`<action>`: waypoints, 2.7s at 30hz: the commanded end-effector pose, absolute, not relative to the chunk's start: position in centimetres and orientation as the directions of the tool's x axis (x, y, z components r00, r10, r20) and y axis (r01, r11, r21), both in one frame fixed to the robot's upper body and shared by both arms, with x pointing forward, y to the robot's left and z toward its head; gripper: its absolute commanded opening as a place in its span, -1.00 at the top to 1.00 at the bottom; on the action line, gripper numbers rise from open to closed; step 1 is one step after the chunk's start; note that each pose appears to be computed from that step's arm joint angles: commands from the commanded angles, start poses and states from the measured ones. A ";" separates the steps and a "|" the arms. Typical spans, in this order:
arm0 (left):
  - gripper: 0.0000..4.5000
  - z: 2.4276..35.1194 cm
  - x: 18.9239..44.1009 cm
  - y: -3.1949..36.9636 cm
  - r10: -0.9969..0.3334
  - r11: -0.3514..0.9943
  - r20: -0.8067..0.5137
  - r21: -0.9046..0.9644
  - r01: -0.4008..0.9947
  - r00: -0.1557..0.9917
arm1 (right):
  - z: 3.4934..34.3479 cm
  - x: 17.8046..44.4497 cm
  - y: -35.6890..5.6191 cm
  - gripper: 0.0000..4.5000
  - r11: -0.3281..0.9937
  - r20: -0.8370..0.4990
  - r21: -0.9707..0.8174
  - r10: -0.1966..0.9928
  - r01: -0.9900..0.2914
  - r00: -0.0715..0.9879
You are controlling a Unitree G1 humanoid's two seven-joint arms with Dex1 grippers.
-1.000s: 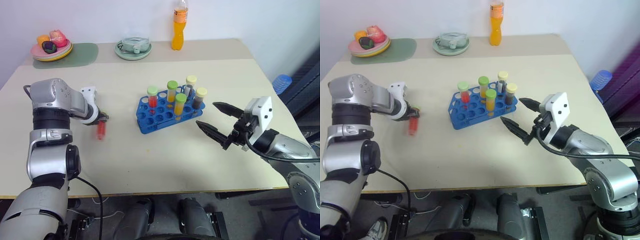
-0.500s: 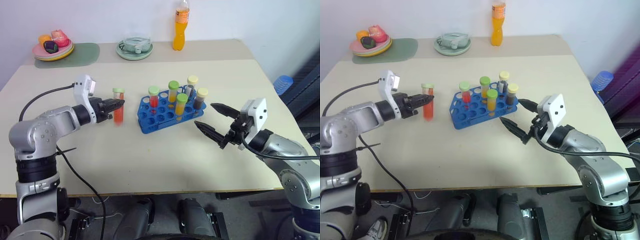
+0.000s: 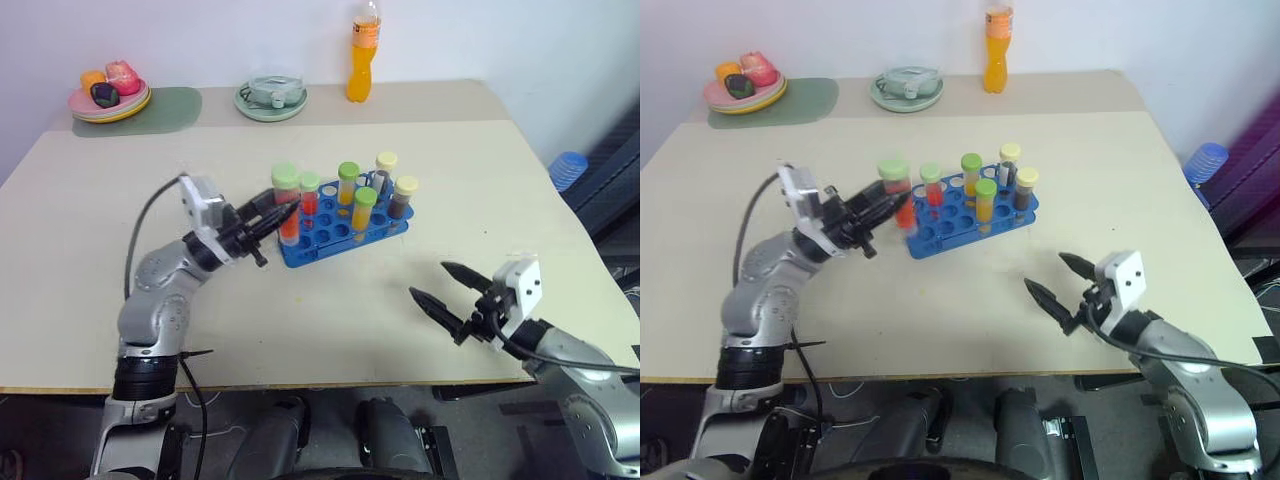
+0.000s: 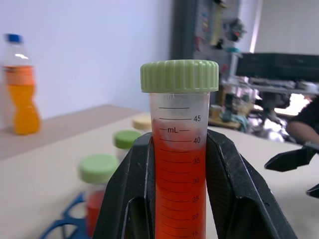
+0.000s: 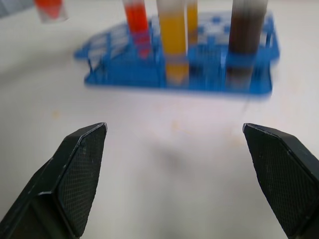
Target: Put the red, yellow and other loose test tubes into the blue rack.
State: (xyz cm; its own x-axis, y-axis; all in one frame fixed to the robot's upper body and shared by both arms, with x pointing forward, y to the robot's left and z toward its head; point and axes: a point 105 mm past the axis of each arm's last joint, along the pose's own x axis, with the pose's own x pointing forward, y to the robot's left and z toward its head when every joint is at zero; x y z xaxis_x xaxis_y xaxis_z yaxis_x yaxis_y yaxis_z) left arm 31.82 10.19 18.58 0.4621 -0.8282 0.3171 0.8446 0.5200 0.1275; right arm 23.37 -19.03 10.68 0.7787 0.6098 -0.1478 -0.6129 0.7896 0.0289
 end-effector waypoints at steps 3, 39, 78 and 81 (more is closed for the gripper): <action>0.65 18.4 32.8 7.7 -0.843 0.506 0.342 0.241 0.828 0.415 | 12.7 21.8 -19.4 -1.00 0.780 -0.115 -0.063 0.614 -0.622 0.781; 0.65 14.8 34.5 4.3 -0.838 0.520 0.312 0.211 0.828 0.447 | 15.9 20.3 -20.6 -1.00 0.833 -0.119 -0.097 0.534 -0.545 0.837; -0.66 14.9 34.8 4.4 -0.823 0.509 0.342 0.094 0.855 0.453 | 15.5 21.1 -20.7 -1.00 0.844 -0.097 -0.093 0.521 -0.528 0.848; -0.66 14.8 34.4 5.4 -0.828 0.514 0.323 0.110 0.850 0.459 | 15.1 21.3 -20.9 -1.00 0.845 -0.093 -0.091 0.520 -0.527 0.849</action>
